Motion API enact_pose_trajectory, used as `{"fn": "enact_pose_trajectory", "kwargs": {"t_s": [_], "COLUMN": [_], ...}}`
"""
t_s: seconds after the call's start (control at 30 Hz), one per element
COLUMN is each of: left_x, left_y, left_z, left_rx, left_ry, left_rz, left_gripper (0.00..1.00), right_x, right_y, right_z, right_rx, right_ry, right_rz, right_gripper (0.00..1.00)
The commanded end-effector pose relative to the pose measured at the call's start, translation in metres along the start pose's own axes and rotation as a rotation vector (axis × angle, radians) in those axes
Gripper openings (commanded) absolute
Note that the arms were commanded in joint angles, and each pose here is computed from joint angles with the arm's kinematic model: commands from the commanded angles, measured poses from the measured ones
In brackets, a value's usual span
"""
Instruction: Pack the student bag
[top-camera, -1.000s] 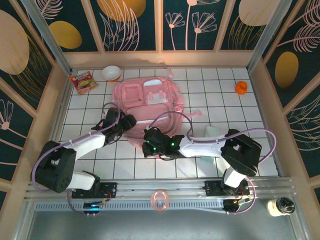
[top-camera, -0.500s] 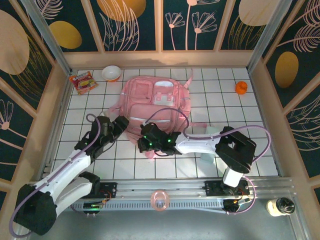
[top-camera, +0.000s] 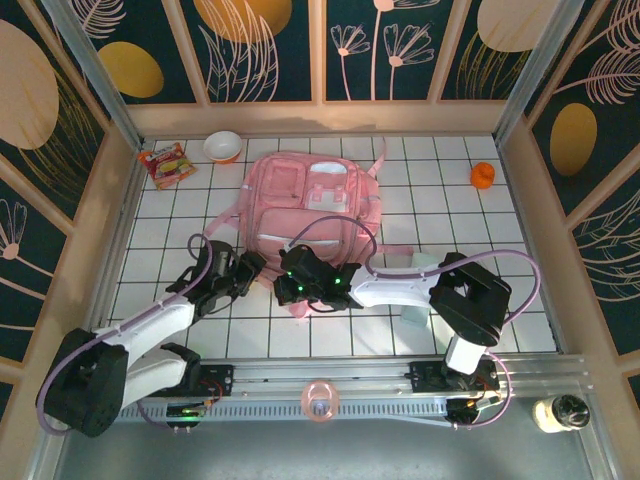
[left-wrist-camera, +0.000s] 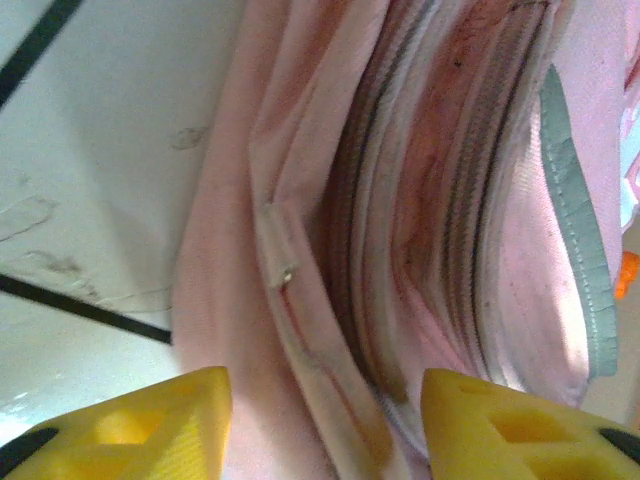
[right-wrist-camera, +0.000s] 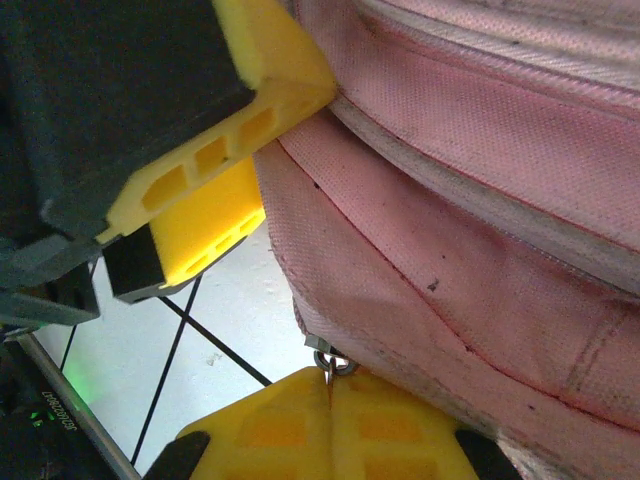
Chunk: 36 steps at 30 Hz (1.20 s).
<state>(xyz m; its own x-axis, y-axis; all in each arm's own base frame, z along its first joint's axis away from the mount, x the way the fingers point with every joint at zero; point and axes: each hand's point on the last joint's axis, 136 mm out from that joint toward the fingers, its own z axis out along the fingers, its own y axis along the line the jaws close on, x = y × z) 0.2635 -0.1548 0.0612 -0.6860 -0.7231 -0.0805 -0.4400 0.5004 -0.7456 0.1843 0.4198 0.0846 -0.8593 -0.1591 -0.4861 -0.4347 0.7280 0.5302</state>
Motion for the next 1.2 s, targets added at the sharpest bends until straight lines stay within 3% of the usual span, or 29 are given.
{"fn": "enact_pose_trajectory", "kwargs": {"t_s": [0.0, 0.13, 0.17, 0.3, 0.67, 0.9, 1.03, 1.17], "left_x": [-0.006, -0.023, -0.029, -0.045, -0.05, -0.044, -0.042, -0.04], "left_y": [-0.032, -0.028, -0.027, -0.024, -0.025, -0.036, -0.039, -0.041], "left_z": [0.001, -0.004, -0.008, -0.019, -0.02, -0.016, -0.014, -0.015], "left_rx": [0.103, 0.023, 0.002, -0.035, -0.049, -0.008, 0.007, 0.014], "left_ry": [-0.014, -0.107, -0.142, -0.238, -0.262, -0.218, -0.199, -0.194], "left_rz": [0.0, 0.052, 0.077, 0.123, 0.132, 0.129, 0.124, 0.124], "left_gripper": [0.41, 0.04, 0.0, 0.0, 0.0, 0.0, 0.0, 0.0], "right_x": [-0.008, -0.004, -0.001, 0.016, 0.044, 0.034, 0.037, 0.042], "right_y": [0.019, 0.007, 0.001, -0.023, -0.098, -0.08, -0.086, -0.092], "right_z": [-0.002, -0.01, -0.013, -0.028, -0.073, -0.049, -0.033, -0.025], "right_rx": [-0.056, -0.002, 0.022, 0.109, 0.345, 0.257, 0.329, 0.418], "right_ry": [-0.004, 0.003, 0.009, 0.052, 0.084, 0.067, 0.096, 0.117], "right_rz": [-0.025, -0.012, -0.008, 0.006, 0.059, 0.048, 0.043, 0.041], "right_gripper": [0.0, 0.0, 0.0, 0.0, 0.0, 0.0, 0.01, 0.08]}}
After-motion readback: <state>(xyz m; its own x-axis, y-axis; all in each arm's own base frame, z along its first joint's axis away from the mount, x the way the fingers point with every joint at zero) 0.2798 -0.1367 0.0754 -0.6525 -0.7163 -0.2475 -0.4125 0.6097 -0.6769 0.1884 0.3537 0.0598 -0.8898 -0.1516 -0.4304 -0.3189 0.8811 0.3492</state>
